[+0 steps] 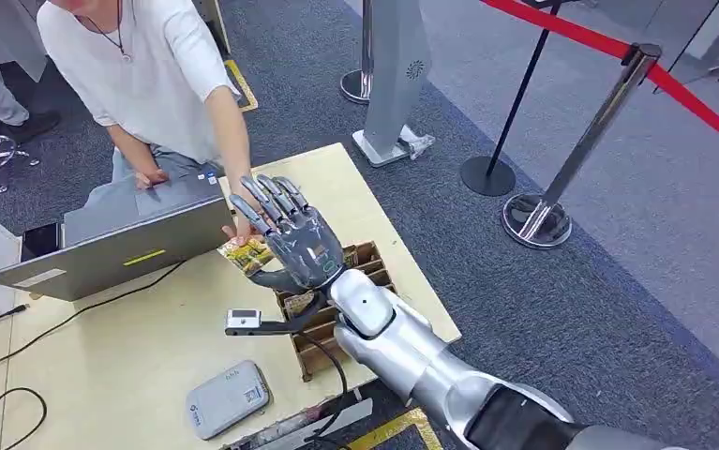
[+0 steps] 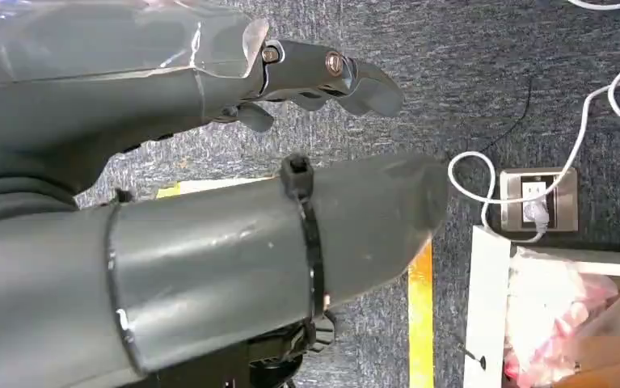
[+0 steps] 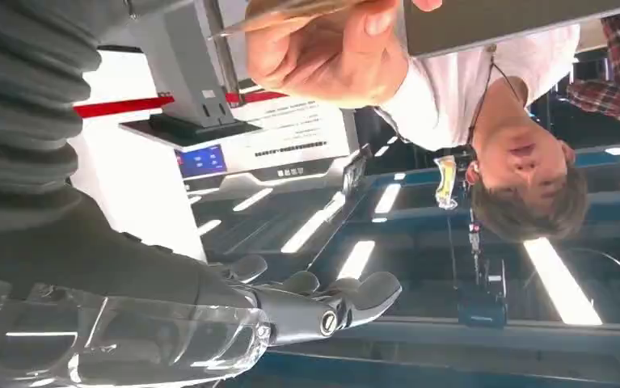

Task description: Pass the card to the sensor for recognition and then transmit it.

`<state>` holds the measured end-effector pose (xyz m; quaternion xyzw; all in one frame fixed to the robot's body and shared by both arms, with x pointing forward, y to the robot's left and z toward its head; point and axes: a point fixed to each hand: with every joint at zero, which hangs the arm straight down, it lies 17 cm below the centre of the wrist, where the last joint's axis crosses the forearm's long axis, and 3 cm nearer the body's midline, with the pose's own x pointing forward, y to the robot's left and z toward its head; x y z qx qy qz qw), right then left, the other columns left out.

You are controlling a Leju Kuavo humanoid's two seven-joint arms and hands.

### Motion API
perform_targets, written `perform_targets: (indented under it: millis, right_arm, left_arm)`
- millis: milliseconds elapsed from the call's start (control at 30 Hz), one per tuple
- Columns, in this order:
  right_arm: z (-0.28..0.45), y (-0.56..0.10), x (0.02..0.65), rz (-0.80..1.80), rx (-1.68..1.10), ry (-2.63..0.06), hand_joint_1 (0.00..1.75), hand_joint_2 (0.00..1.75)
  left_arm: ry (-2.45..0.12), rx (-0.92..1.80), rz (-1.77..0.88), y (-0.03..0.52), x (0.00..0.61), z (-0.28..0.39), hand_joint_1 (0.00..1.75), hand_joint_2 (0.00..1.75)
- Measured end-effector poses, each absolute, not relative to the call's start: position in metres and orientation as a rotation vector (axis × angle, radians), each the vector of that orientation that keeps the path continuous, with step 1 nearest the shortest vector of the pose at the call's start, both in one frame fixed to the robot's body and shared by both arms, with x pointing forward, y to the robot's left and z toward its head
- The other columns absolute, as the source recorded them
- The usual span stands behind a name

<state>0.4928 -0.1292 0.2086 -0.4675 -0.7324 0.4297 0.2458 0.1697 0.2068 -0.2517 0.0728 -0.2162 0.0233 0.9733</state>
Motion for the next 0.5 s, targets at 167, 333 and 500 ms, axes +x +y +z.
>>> perform_targets:
  millis: [167,333,500]
  right_arm:
    - [0.2083,-0.1290,0.4927,1.171,-1.275,-1.997,0.00,1.75]
    - [0.2064,-0.1292,0.4921,1.173,-1.272,-1.994,0.00,1.75]
    - [0.2058,-0.1292,0.4918,1.173,-1.271,-1.993,0.03,1.75]
  left_arm:
    - [-0.437,0.146,0.044,0.2066,0.1698,-0.2516,0.00,0.00]
    - [-0.437,0.146,0.043,0.2065,0.1698,-0.2516,0.00,0.00]
    - [-0.437,0.146,0.043,0.2065,0.1698,-0.2516,0.00,0.00]
